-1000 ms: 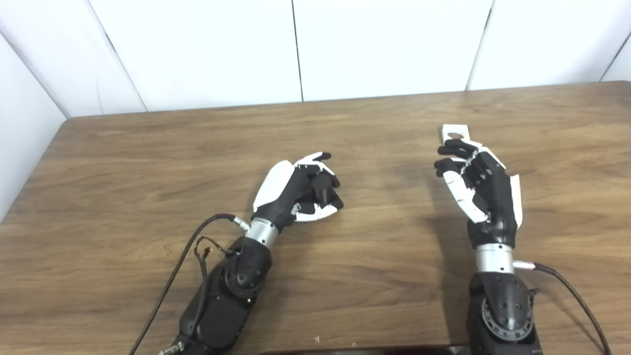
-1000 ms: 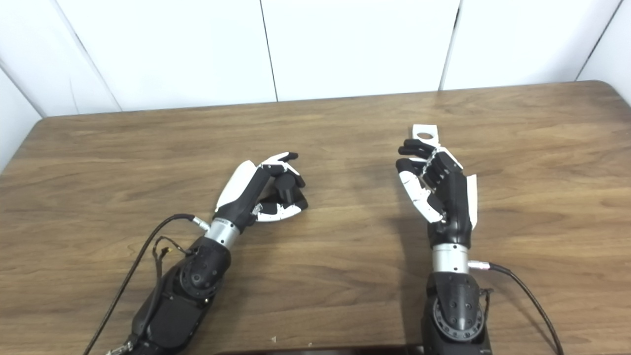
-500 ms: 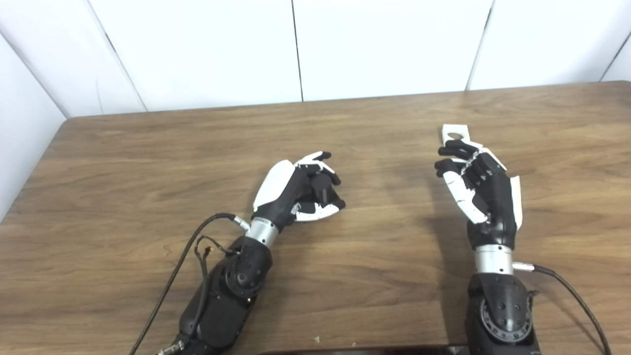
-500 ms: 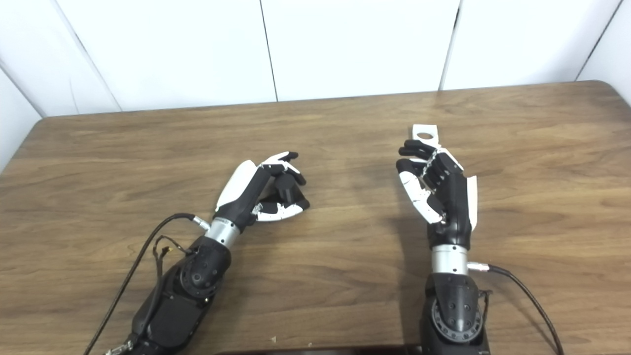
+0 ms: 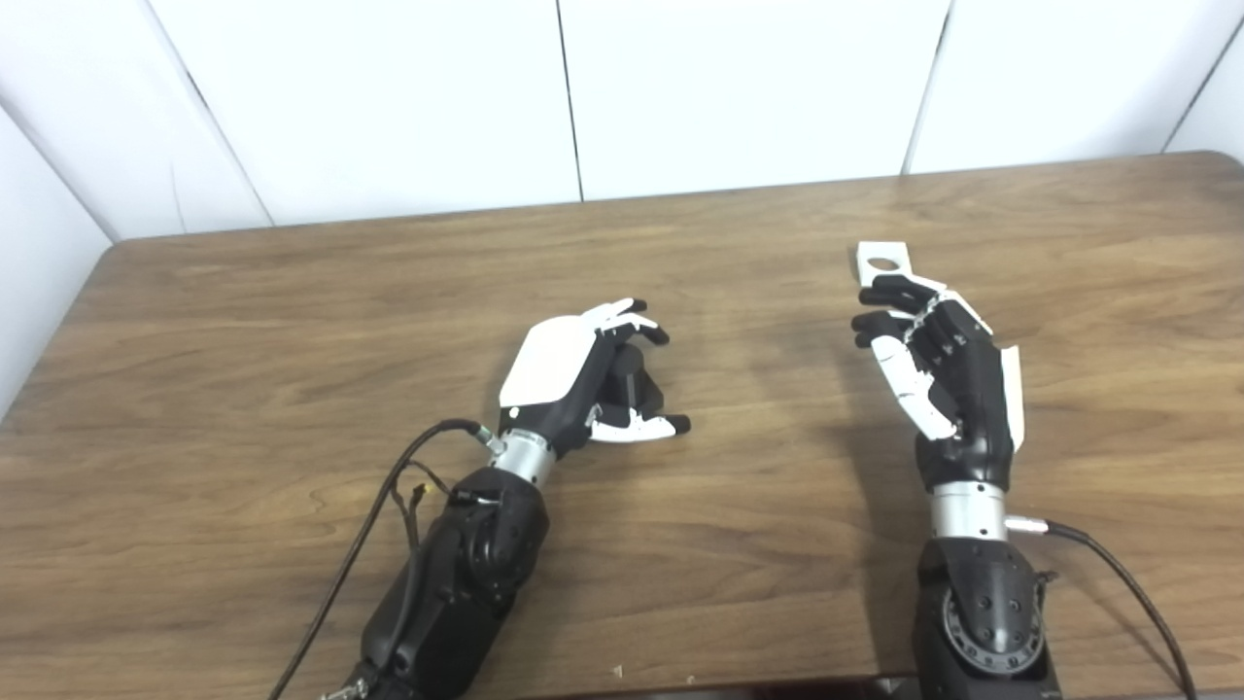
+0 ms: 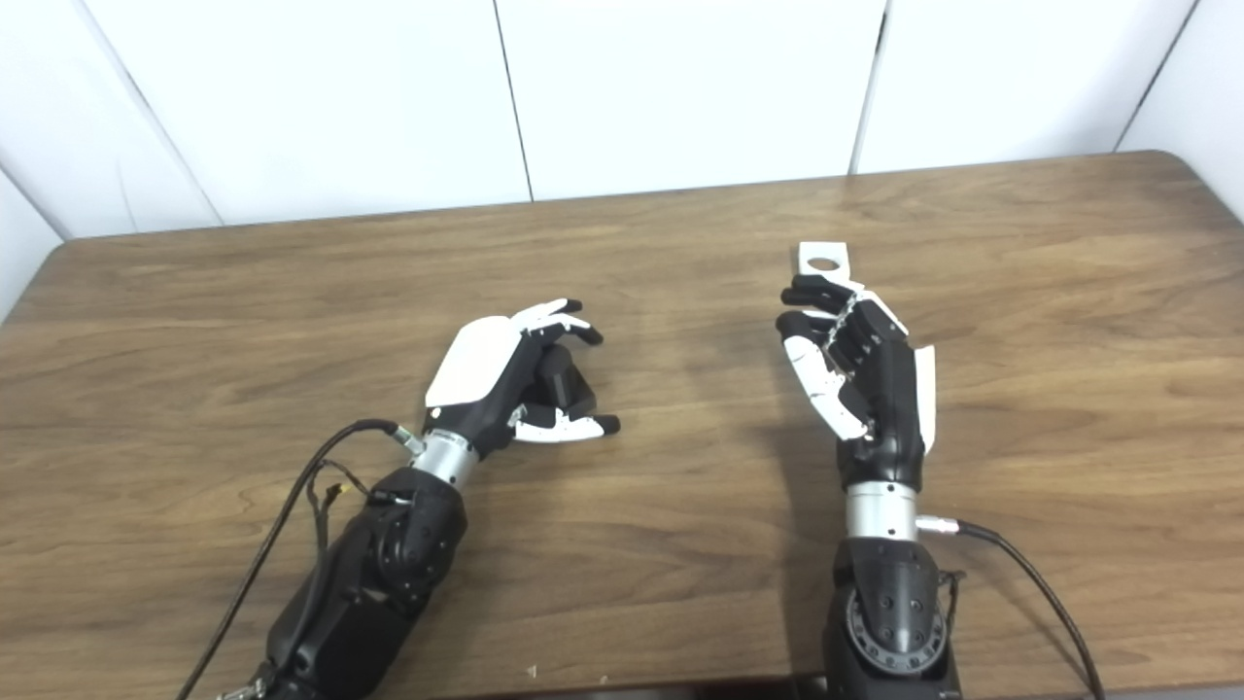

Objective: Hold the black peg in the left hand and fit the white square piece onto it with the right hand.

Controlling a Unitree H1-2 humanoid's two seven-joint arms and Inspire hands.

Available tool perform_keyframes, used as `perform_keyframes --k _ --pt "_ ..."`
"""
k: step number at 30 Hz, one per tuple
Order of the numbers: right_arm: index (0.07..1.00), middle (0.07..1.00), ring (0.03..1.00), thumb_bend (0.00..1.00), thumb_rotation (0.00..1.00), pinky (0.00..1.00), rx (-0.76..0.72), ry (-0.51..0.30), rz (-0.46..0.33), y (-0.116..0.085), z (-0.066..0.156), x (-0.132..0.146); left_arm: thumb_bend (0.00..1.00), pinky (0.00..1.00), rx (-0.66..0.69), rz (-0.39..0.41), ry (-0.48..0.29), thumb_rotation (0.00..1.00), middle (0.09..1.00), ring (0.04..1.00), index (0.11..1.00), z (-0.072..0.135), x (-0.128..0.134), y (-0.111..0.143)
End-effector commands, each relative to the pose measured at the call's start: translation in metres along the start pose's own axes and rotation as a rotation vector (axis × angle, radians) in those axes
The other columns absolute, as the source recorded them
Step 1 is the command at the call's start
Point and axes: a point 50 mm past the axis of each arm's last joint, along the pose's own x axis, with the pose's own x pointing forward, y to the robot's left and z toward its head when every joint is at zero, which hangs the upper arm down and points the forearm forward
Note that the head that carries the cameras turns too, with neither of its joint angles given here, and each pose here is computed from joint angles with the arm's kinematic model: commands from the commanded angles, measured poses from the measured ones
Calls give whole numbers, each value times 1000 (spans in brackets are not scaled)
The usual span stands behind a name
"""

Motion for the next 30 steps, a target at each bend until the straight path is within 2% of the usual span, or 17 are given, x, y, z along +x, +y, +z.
perform_keyframes --k 1,12,20,30 --pt "627 622 554 420 398 507 -4 -14 3 -3 2 -1 852 708 82 -69 163 407 871 868 607 -29 -15 -12" --pt "618 612 539 424 410 500 -1 -9 -2 -4 3 1 860 697 112 -78 195 411 867 867 599 -30 -15 -11" --pt "617 612 539 443 436 502 -9 -6 -2 -4 2 2 861 694 113 -67 196 405 869 866 613 -31 -14 -5" --pt "613 612 541 442 416 502 6 -14 -1 -5 2 4 857 694 114 -54 199 397 875 874 629 -33 -21 8"
